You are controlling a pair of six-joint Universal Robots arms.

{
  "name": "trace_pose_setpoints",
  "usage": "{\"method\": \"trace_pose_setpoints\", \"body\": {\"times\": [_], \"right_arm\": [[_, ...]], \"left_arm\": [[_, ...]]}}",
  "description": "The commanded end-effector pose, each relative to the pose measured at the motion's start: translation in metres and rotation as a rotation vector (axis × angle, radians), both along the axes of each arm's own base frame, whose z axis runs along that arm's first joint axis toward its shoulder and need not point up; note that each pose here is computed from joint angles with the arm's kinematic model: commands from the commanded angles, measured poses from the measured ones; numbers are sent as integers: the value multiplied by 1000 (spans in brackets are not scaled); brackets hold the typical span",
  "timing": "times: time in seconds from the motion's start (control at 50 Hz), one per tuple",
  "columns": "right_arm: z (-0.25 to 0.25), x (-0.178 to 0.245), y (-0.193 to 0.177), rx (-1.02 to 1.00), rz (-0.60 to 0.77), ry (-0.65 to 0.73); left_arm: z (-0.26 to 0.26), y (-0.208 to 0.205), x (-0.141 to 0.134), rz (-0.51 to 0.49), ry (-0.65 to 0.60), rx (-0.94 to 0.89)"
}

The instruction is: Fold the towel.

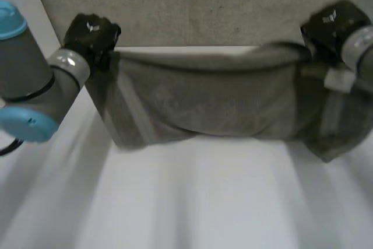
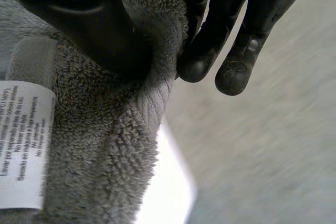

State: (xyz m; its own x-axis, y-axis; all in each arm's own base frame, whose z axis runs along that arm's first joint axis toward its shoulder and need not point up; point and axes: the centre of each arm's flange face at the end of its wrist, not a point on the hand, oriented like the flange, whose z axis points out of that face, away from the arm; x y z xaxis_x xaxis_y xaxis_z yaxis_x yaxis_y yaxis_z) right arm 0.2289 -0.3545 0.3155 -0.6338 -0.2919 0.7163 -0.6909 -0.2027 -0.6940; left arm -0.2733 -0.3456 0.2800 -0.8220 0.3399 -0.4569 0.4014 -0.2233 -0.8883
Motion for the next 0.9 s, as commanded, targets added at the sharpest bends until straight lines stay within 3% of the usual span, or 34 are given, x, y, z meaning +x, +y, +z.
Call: {"method": "trace_pose_setpoints", "body": {"times": [0.02, 0.04, 0.08, 0.14, 0.22, 0.26, 0.28, 0.32, 0.34, 0.42, 0.56, 0.7, 0.9], "right_arm": [[49, 39, -26, -491, 101, -148], [58, 45, -22, -575, 137, -189], [67, 46, -18, -637, 172, -241], [82, 41, -4, -665, 227, -365], [72, 39, 5, -546, 274, -472], [44, 35, 8, -345, 262, -504], [44, 35, 8, -344, 262, -504], [9, 26, 11, -116, 196, -457], [9, 26, 11, -115, 196, -457], [-51, 19, 23, 204, 117, -350], [-116, 10, 42, 414, 76, -228], [-166, 9, 50, 525, 56, -183], [-181, 6, 61, 580, 29, -183]], "left_arm": [[95, -27, -11, -7, 230, -355], [95, -27, -11, -7, 231, -356], [135, -25, -5, -17, 368, -479], [148, -21, -2, -26, 416, -513], [143, -15, 2, -29, 445, -483], [126, -17, 3, -22, 423, -436], [106, -18, 7, -11, 398, -383], [87, -18, 12, 1, 373, -330], [64, -16, 17, 12, 343, -261], [13, -7, 25, 11, 283, -114], [-82, 41, 36, -21, 186, 112], [-109, 58, 41, -14, 102, 117], [-113, 61, 41, -13, 84, 111]]}}
